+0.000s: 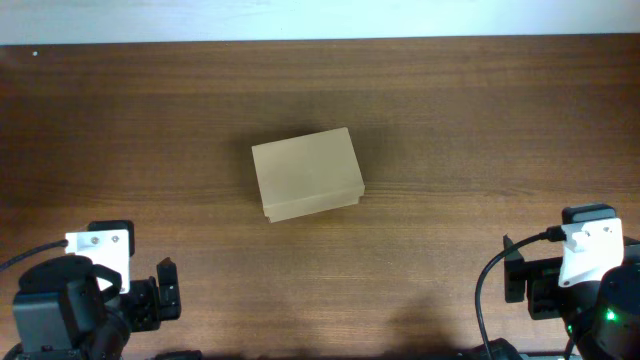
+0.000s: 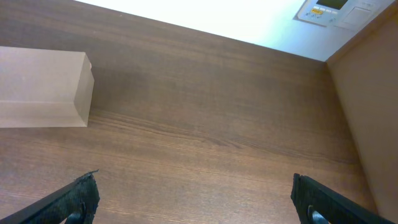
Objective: Pack container
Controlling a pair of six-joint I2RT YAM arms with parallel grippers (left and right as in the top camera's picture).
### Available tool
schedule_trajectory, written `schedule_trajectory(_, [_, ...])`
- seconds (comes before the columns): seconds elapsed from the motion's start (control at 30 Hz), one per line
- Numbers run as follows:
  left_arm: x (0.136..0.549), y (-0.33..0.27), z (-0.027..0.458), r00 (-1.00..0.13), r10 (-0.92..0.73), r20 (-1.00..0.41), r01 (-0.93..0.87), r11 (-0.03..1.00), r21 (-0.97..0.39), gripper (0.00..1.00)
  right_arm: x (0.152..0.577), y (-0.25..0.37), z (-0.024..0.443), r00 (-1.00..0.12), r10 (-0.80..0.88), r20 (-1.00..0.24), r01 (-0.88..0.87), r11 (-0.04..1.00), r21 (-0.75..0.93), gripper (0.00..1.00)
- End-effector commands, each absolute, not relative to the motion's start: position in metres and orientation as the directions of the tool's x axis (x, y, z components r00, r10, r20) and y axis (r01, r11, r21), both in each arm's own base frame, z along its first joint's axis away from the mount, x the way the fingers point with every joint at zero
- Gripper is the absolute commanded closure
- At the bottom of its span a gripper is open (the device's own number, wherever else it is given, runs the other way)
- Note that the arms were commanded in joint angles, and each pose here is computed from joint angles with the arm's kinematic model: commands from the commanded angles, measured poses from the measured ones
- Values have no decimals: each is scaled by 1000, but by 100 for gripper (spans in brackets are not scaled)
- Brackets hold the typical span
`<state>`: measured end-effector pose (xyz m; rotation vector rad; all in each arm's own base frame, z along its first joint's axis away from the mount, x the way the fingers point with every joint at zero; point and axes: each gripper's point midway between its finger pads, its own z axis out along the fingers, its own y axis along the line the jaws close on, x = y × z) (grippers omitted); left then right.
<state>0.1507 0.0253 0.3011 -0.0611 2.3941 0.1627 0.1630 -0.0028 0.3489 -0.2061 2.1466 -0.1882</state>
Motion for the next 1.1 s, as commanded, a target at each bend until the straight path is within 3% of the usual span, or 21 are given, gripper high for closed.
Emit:
schedule_trajectory(0.0, [150, 24, 299, -740, -3, -673, -90, 991, 95, 0, 162, -6, 350, -543, -214, -812, -59, 974, -217, 1])
schedule_trajectory(0.17, [150, 24, 299, -740, -3, -673, -90, 991, 95, 0, 148, -11, 332, -614, -238, -753, -80, 967, -241, 1])
schedule_trajectory(0.4, [150, 24, 299, -740, -3, -673, -90, 991, 95, 0, 130, -25, 311, -605, -190, -773, -8, 973, -233, 1])
schedule_trajectory(0.5, [150, 24, 299, -740, -3, -673, -90, 991, 94, 0, 133, -28, 304, -547, -164, -821, 35, 975, -219, 1])
schedule_trajectory(0.8, [150, 24, 299, -740, -3, -673, -90, 991, 95, 0, 169, -22, 293, -227, -61, -972, 116, 989, -89, 1])
schedule_trajectory(1.07, [150, 24, 299, -740, -3, -673, -90, 991, 95, 0, 200, -7, 236, -221, -46, -974, 55, 997, -60, 1])
